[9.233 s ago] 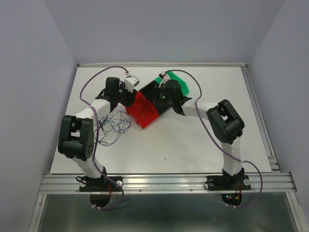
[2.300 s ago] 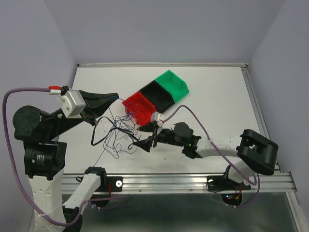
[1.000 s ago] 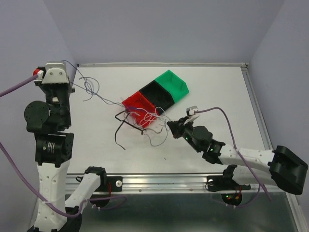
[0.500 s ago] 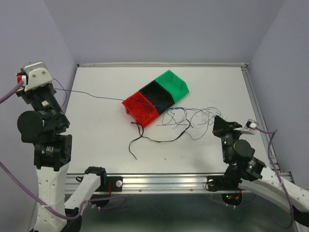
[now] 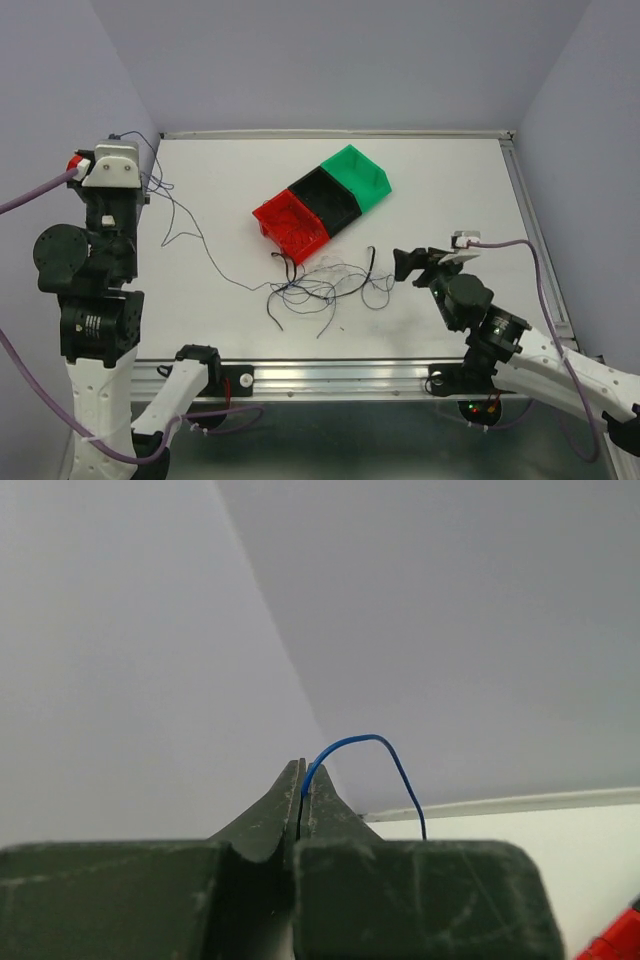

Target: Untangle the cables

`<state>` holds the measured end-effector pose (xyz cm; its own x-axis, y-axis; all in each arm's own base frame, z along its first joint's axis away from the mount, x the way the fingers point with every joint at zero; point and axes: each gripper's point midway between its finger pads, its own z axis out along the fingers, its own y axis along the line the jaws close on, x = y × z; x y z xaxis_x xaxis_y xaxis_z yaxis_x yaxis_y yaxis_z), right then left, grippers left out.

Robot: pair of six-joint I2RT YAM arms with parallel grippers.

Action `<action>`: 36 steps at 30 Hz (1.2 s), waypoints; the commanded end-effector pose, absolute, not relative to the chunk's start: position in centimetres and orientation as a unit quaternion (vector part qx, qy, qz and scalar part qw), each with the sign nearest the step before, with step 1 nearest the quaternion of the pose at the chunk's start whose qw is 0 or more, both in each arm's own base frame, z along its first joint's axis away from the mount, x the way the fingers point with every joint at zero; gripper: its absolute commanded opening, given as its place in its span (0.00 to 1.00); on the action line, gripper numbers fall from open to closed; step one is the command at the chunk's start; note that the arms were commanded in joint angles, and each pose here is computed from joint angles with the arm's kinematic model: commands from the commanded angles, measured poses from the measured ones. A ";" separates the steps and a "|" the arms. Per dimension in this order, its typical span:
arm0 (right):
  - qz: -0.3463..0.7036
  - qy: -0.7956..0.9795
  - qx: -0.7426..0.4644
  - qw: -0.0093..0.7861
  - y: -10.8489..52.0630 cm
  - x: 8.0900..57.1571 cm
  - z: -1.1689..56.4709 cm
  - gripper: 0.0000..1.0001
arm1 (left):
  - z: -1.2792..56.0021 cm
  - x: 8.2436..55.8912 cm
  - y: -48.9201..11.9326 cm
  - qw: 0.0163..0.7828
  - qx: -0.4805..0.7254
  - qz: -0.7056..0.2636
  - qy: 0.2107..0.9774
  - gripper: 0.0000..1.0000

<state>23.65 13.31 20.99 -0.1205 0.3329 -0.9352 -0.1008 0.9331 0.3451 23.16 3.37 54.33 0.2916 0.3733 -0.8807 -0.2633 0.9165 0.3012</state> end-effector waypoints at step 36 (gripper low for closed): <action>0.544 0.526 -0.459 0.465 49.3 18.1 20.7 0.04 | 65.9 17.6 -4.5 0.897 0.150 -0.005 0.415 0.00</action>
